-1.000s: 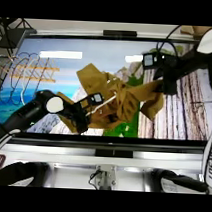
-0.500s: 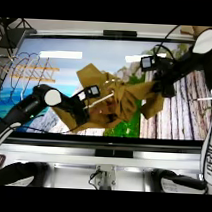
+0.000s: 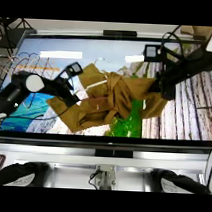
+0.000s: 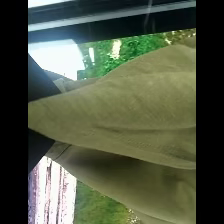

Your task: Fold the shirts.

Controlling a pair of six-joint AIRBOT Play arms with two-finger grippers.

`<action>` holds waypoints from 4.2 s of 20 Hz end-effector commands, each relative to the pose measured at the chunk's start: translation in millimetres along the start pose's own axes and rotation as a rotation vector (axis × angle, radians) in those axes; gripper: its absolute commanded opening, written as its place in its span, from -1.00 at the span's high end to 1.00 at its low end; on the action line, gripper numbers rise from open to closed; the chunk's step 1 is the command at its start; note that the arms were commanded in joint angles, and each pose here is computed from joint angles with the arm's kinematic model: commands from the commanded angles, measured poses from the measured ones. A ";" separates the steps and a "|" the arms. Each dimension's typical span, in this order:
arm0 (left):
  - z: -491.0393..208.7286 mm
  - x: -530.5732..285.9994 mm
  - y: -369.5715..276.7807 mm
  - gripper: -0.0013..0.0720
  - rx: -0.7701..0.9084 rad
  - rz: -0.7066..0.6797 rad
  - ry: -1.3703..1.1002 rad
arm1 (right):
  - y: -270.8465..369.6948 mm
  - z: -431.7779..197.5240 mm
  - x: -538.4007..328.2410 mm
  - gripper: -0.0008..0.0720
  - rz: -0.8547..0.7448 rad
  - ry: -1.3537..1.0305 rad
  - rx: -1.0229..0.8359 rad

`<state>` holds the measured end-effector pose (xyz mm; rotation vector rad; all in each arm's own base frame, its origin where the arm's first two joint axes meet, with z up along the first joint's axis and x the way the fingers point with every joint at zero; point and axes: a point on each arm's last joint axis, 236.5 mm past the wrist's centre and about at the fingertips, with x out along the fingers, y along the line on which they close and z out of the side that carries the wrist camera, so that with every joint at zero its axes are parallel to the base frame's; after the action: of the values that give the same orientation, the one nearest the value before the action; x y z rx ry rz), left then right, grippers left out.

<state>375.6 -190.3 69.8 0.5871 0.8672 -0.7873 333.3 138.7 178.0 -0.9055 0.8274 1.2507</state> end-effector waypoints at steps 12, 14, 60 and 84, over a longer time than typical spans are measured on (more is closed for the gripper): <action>-99.8 55.2 -73.1 -0.86 -0.804 -0.281 0.104 | 16.0 12.6 -27.2 0.84 -0.052 -0.035 0.086; -94.8 66.7 -93.4 -0.86 -0.773 -0.289 0.092 | 15.5 11.7 -27.2 0.85 -0.054 -0.031 0.087; 208.9 -257.0 -56.5 0.83 -0.285 -0.231 -0.723 | -38.7 90.7 -44.1 0.86 -0.349 -0.265 0.487; 316.8 -318.9 -34.8 -0.89 -0.032 0.140 -1.291 | 2.9 109.7 -120.1 0.86 -0.337 -0.443 0.571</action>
<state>343.9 -315.5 483.7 0.0628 -0.2352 -0.8867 318.8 185.8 337.9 -0.2740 0.5670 0.7866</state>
